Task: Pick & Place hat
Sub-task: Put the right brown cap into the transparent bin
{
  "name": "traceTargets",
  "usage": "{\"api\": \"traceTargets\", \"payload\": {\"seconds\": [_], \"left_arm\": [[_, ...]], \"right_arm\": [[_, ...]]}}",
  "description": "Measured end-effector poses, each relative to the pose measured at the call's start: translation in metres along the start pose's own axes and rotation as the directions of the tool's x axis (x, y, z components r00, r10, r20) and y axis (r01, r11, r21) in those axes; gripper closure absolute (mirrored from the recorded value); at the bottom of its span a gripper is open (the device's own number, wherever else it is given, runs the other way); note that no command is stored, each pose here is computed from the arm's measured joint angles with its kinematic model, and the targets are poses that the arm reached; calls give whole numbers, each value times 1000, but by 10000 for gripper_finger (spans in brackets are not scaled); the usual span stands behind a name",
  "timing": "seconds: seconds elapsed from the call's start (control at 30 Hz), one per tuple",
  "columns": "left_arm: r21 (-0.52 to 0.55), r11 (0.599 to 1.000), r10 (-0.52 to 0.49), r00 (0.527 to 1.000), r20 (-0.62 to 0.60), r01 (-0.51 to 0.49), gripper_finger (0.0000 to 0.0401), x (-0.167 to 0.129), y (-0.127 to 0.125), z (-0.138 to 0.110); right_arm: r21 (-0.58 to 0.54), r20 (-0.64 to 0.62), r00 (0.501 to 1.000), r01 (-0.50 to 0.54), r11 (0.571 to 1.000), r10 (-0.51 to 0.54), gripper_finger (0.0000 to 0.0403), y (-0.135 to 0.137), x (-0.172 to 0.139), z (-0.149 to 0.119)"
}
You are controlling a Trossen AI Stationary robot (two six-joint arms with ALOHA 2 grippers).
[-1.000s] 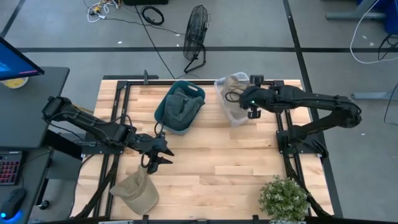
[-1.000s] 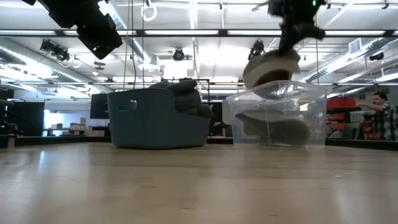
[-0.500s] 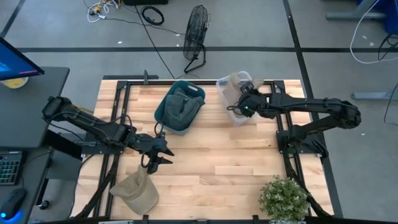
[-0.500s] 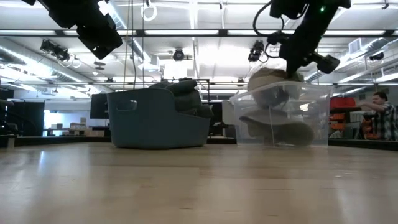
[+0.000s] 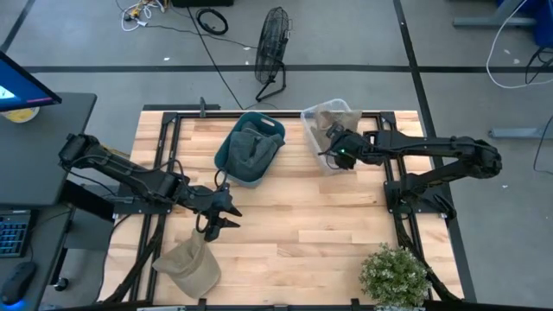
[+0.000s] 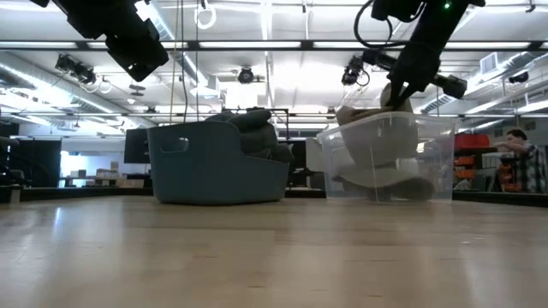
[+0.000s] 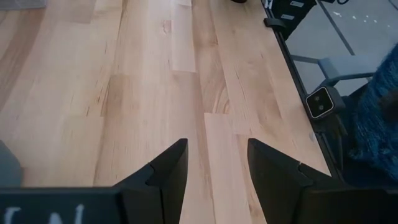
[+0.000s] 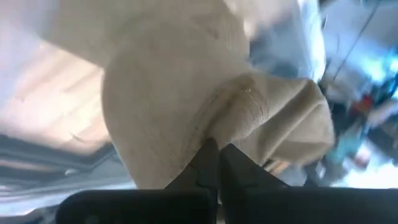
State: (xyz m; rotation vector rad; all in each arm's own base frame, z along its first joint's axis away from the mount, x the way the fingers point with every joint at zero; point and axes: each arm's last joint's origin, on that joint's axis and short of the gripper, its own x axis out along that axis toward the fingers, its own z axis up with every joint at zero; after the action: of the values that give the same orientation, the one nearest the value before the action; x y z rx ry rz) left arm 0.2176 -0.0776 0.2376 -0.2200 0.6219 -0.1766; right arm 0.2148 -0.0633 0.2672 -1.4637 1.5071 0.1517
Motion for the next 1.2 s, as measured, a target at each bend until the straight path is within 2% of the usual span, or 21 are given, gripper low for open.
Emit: {"api": "traceTargets", "payload": {"seconds": [0.17, 0.4, 0.47, 0.63, 0.83, 0.97, 1.2], "left_arm": [[0, 1000, 0, 1000, 0, 0, 230, 0, 0, 0], [-3, 1000, 0, 1000, 0, 0, 230, 0, 0, 0], [-3, 1000, 9, 1000, 3, -9, 230, 0, 0, 0], [-3, 999, 35, 999, 13, -35, 230, 0, 1, 0], [-4, 998, 62, 998, 24, -62, 230, 0, 2, 1], [-5, 997, 73, 997, 28, -73, 230, 0, 2, 1], [-5, 997, 73, 997, 28, -73, 230, 0, 2, 1]], "right_arm": [[-22, 77, 997, 6, 1000, -4, 402, 0, -3, 2], [60, 85, 984, 150, 987, -155, 402, -1, -26, -17], [81, 86, 981, 164, 983, -171, 402, 3, -32, -23], [75, 180, 981, 59, 995, -72, 403, 18, -36, -25], [150, 274, 962, -33, 988, -10, 402, 19, -31, -18], [313, 274, 961, -47, 949, -42, 384, 12, -27, -15], [535, 254, 963, -59, 843, -94, 324, 4, -22, -19]]}}
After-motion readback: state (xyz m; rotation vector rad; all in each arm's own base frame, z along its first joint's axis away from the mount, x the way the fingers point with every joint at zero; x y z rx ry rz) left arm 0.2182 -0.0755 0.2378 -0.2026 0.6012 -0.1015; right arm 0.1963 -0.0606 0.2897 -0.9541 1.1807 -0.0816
